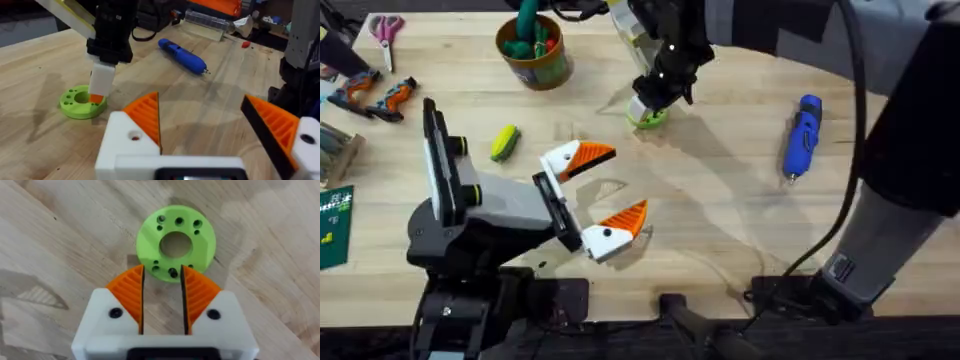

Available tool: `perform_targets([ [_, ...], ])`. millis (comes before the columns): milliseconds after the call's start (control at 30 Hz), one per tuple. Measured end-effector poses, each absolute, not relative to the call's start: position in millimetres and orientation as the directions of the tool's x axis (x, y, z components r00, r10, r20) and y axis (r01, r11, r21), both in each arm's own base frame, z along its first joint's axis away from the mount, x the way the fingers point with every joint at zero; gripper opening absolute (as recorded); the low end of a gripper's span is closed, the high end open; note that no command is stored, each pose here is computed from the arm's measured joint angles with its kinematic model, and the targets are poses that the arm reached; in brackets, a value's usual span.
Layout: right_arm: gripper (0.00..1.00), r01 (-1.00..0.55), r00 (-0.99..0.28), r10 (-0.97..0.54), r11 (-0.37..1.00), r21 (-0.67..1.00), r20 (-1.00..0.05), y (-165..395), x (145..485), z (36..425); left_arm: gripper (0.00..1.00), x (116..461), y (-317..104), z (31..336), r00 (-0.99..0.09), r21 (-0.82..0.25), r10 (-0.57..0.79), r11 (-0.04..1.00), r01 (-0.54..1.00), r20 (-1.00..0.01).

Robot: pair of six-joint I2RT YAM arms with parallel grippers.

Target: Pick up the gripper from the table and insert it into the empty holder that is missing its gripper. Then pick up a screw, insert it into the mounting hole, and use the screwdriver to tighten it. Finally, clean up the table by picking up the vegetable and placing it into the bucket.

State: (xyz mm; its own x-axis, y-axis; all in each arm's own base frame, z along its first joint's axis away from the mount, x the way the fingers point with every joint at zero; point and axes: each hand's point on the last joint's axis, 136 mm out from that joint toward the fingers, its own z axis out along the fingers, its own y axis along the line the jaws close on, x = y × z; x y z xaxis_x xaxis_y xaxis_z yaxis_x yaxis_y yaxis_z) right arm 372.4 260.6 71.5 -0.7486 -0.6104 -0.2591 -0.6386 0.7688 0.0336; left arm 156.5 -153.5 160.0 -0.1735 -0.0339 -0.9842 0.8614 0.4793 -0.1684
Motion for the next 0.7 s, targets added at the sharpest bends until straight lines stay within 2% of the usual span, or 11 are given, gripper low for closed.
perform_targets([
  [167,0.383,-0.636,-0.756,-0.615,0.771,0.03,-0.226,259.3,372.9,56.1,0.986,156.4,-153.5,160.0,-0.174,-0.168,-0.034,0.479,0.861,-0.984],
  [467,0.381,-0.632,-0.755,-0.616,0.775,0.0,-0.226,255.7,376.2,57.0,0.986,156.4,-153.5,160.0,-0.173,-0.168,-0.034,0.479,0.862,-0.984],
  [533,0.335,-0.632,-0.755,-0.616,0.775,0.0,-0.226,255.6,376.2,57.0,0.986,156.4,-153.5,159.9,-0.174,-0.169,-0.034,0.479,0.861,-0.984],
  [667,0.164,-0.631,-0.755,-0.615,0.776,-0.007,-0.227,255.0,377.2,57.1,0.986,156.4,-153.5,160.0,-0.174,-0.168,-0.034,0.479,0.861,-0.984],
  [700,0.019,-0.628,-0.756,-0.613,0.778,-0.01,-0.229,254.7,378.1,57.3,0.986,156.4,-153.5,160.0,-0.174,-0.168,-0.034,0.479,0.861,-0.984],
])
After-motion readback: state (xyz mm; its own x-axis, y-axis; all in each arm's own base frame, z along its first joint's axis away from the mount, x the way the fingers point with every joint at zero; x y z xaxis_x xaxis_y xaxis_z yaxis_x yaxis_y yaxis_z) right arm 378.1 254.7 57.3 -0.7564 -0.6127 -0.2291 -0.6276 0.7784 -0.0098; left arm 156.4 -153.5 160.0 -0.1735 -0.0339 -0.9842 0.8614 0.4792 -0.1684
